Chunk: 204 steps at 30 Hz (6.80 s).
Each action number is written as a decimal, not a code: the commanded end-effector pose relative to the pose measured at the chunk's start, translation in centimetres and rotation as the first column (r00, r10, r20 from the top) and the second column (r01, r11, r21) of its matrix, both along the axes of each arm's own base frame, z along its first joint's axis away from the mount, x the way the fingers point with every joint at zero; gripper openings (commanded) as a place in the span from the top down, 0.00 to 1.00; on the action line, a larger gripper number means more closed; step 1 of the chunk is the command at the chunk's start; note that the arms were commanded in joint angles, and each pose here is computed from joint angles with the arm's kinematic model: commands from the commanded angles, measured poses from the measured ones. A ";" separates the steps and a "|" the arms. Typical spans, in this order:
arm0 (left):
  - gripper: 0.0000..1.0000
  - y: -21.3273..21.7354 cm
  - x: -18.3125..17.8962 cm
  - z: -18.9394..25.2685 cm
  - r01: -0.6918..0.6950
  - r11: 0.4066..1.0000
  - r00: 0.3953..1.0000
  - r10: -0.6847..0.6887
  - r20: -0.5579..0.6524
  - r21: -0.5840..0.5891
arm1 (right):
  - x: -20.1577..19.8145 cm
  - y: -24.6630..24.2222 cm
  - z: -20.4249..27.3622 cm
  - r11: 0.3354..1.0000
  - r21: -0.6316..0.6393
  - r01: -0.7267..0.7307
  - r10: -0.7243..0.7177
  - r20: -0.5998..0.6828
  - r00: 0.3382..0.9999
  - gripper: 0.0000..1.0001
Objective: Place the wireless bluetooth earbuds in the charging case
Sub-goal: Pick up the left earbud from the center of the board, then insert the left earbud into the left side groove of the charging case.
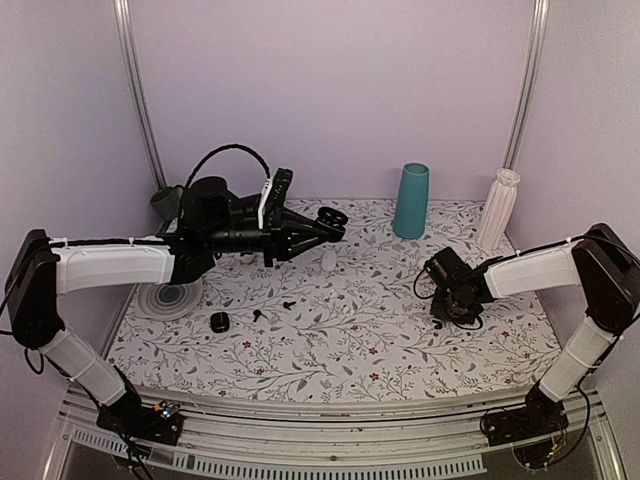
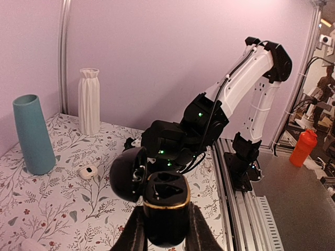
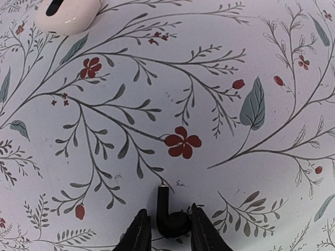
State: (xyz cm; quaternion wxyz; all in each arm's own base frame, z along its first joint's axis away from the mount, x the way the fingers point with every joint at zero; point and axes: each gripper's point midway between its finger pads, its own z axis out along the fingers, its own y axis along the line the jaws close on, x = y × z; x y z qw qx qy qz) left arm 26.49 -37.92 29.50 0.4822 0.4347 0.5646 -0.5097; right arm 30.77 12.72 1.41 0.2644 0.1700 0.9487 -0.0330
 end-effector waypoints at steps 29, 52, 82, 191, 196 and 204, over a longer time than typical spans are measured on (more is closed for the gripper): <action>1.00 0.3 0.5 0.4 -0.014 1.000 0.999 0.014 0.041 -0.003 | 2.8 5.3 4.8 0.959 0.115 -0.260 0.247 0.114 0.962 0.85; 1.00 -0.3 4.9 -6.6 -0.186 0.979 0.949 0.155 0.275 0.087 | 0.6 15.0 14.9 0.583 0.349 -0.734 0.647 0.347 0.679 0.85; 1.00 -0.6 5.6 -8.9 -0.190 0.976 0.824 0.102 0.558 0.103 | -4.1 19.8 20.6 0.219 0.591 -0.776 0.762 0.393 0.514 0.85; 1.00 -4.9 1.1 -11.8 0.037 0.972 0.867 -0.146 0.476 0.230 | -4.6 22.7 17.8 0.253 0.614 -0.747 0.862 0.209 0.463 0.86; 1.00 -5.0 0.8 -12.1 0.042 0.968 0.864 -0.160 0.478 0.247 | -4.5 22.8 17.8 0.255 0.617 -0.745 0.862 0.205 0.464 0.86; 1.00 -5.7 0.3 -12.7 0.050 0.960 0.856 -0.184 0.484 0.276 | -4.4 22.9 17.6 0.259 0.625 -0.737 0.863 0.192 0.467 0.86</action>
